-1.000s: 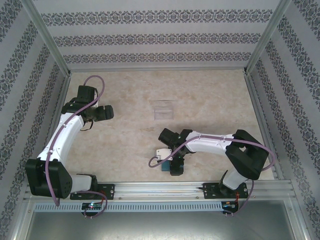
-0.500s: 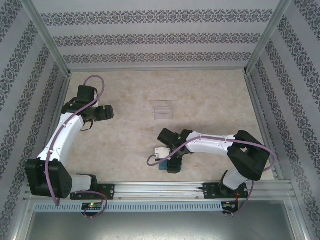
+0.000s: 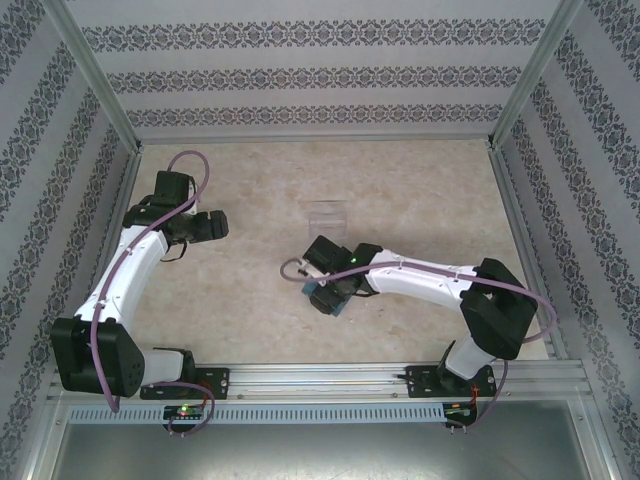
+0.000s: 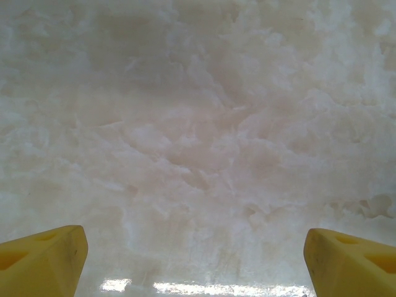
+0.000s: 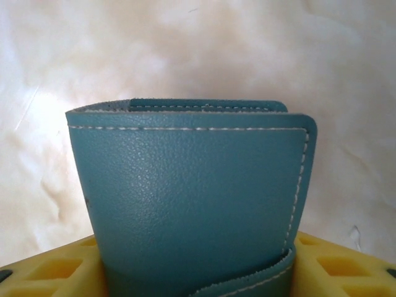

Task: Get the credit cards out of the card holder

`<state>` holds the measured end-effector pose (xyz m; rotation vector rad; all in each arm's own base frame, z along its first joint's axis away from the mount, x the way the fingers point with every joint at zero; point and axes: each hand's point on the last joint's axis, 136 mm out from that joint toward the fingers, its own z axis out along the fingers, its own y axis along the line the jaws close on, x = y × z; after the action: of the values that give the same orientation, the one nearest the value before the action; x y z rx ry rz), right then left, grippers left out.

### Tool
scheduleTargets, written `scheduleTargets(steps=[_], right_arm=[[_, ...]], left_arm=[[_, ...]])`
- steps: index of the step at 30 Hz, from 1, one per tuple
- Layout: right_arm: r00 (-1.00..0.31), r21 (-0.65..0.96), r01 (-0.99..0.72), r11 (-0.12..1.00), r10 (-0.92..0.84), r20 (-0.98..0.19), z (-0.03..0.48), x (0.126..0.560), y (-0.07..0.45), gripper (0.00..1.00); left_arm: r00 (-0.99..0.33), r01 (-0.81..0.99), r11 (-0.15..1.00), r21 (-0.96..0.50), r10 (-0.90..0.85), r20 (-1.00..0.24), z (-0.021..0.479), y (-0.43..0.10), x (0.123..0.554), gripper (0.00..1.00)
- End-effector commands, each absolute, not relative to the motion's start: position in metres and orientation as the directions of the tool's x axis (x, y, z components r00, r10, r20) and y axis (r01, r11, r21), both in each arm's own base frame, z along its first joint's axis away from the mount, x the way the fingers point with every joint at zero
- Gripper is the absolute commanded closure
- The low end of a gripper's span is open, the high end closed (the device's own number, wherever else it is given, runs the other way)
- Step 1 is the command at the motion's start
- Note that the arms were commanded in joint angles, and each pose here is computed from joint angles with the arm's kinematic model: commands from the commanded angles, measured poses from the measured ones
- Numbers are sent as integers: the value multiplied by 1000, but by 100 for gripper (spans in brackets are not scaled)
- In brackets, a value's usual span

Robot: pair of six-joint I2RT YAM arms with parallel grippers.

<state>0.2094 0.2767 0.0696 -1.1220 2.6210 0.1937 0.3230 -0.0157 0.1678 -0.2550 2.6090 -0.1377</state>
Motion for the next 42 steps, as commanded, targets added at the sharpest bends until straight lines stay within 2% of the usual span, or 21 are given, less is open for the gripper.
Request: scheduleTargets(steps=[1,3,8,12,27,30,38,42], right_arm=[[-881,27,-425,905,-407,-243,68,221,258,47],[-924,48,-326,944,-308,-225,65,222,257,48],[-965,112,-80,991,-48,-257,65,234,265,40],[-964,77,15,997,35,-265,60,245,267,37],[-967,18,39,999,42,-250,31,267,285,34],[-970,24,36,999,41,-238,26,267,289,30],[-961,56,26,998,40,-273,52,269,284,17],[-957,86,17,996,42,-287,69,267,277,16]], left_arm=[[-857,-144,978,-151,-200,-475,167,-14,320,10],[-859,-140,977,-159,-200,-471,167,-16,320,10],[-860,-138,977,-163,-200,-469,167,-16,319,10],[-863,-134,976,-173,-201,-464,166,-19,319,10],[-877,-128,974,-186,-199,-437,160,-22,318,11],[-877,-126,974,-187,-197,-439,159,-23,319,11],[-882,-118,964,-238,-211,-421,158,-35,318,13],[-890,-106,943,-315,-231,-393,157,-55,320,15]])
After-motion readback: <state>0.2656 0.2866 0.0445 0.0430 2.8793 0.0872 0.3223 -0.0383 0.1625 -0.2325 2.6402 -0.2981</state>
